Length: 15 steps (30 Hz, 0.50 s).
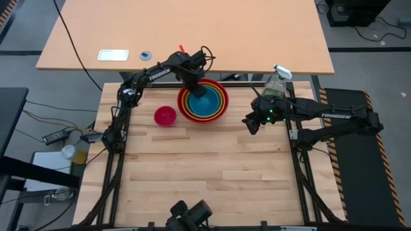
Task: Nest bowls inside each other
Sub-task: Stack the blue bowl on top of the green bowl, then stack the red bowl on top of the blue bowl
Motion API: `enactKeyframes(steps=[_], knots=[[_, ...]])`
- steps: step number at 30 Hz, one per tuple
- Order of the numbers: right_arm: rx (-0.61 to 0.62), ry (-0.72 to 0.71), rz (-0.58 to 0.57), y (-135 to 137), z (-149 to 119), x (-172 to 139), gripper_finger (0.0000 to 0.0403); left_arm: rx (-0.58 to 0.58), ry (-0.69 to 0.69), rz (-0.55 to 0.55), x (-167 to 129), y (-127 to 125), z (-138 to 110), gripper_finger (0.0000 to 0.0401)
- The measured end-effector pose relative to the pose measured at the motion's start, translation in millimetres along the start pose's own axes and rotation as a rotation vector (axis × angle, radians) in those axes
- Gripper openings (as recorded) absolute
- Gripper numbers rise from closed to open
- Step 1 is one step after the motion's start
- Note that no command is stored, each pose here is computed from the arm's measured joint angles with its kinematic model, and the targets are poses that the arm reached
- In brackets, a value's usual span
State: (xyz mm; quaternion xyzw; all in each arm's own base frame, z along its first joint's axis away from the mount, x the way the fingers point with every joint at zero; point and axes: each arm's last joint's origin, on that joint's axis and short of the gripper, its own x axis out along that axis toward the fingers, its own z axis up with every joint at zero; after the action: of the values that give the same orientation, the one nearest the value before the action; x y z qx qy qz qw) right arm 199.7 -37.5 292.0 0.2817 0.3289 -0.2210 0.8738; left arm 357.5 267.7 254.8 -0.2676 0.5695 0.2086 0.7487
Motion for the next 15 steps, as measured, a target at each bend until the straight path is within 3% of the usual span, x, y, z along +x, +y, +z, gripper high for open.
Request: enactKeyframes(steps=[8,15], knots=[[-0.007,-0.006,-0.009,1.0,-0.8,-0.2,0.0170,0.070,-0.010,0.026,-1.1,-7.7,-0.2,0.0155],[-0.008,-0.017,-0.026,0.2,-0.2,-0.1,0.0170,0.205,-0.109,0.029,-36.8,-11.0,-4.3,0.0172]])
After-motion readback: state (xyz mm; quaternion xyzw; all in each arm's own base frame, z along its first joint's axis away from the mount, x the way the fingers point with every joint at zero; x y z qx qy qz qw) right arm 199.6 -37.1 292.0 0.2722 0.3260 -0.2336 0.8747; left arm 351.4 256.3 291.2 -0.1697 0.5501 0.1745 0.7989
